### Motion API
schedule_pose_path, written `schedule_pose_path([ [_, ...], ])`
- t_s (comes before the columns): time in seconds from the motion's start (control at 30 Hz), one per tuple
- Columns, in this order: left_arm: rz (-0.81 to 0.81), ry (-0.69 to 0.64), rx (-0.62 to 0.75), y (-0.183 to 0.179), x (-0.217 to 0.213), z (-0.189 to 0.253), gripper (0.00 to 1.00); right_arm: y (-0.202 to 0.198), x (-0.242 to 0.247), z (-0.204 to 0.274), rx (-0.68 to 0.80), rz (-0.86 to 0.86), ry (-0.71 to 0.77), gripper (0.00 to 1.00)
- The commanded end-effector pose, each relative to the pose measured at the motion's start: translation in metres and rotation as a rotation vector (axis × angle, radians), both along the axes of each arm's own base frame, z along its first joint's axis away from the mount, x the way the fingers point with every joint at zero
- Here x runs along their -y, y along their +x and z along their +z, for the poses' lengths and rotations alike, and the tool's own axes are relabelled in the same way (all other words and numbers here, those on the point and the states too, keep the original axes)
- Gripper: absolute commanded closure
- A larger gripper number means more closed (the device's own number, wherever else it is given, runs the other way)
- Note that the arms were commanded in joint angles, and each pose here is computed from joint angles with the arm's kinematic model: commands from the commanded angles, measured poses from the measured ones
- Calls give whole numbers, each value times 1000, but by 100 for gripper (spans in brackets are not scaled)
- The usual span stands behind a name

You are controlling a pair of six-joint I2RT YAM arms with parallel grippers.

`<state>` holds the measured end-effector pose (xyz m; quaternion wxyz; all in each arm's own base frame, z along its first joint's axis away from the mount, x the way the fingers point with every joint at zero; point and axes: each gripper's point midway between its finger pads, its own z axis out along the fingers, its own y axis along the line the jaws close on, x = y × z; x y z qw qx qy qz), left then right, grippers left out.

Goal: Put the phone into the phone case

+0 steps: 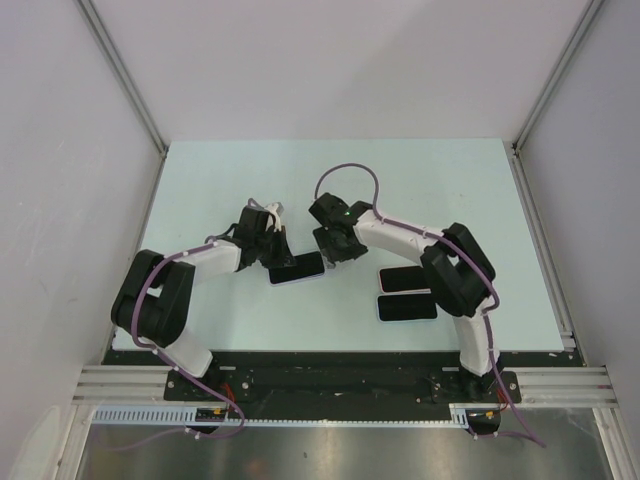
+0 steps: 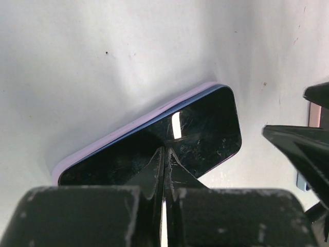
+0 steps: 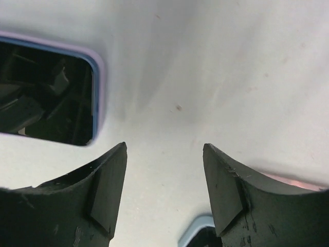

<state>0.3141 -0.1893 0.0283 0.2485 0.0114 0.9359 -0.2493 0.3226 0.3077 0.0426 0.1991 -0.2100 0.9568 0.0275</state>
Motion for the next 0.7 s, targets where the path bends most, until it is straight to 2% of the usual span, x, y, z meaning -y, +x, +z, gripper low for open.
schedule_pose_path([
  [0.0, 7, 169, -162, -38, -28, -46, 100, 9, 16, 33, 108, -29, 55, 35],
  [0.13, -1, 173, -158, -37, -27, -44, 99, 6, 5, 43, 40, -18, 305, 35],
  [0.27, -1, 186, -159, -38, -30, -44, 99, -8, -12, 59, -125, 12, 635, 34],
  [0.33, -1, 191, -157, -38, -30, -44, 100, -1, -12, 60, -164, 3, 749, 34],
  [0.37, -1, 190, -159, -38, -30, -44, 100, -7, -17, 63, -235, -2, 818, 35],
  [0.47, -3, 191, -165, -39, -31, -45, 100, -1, -21, 54, -275, -4, 880, 36],
  [0.67, -6, 188, -160, -39, -29, -43, 100, 0, -30, 23, -342, -36, 891, 39],
])
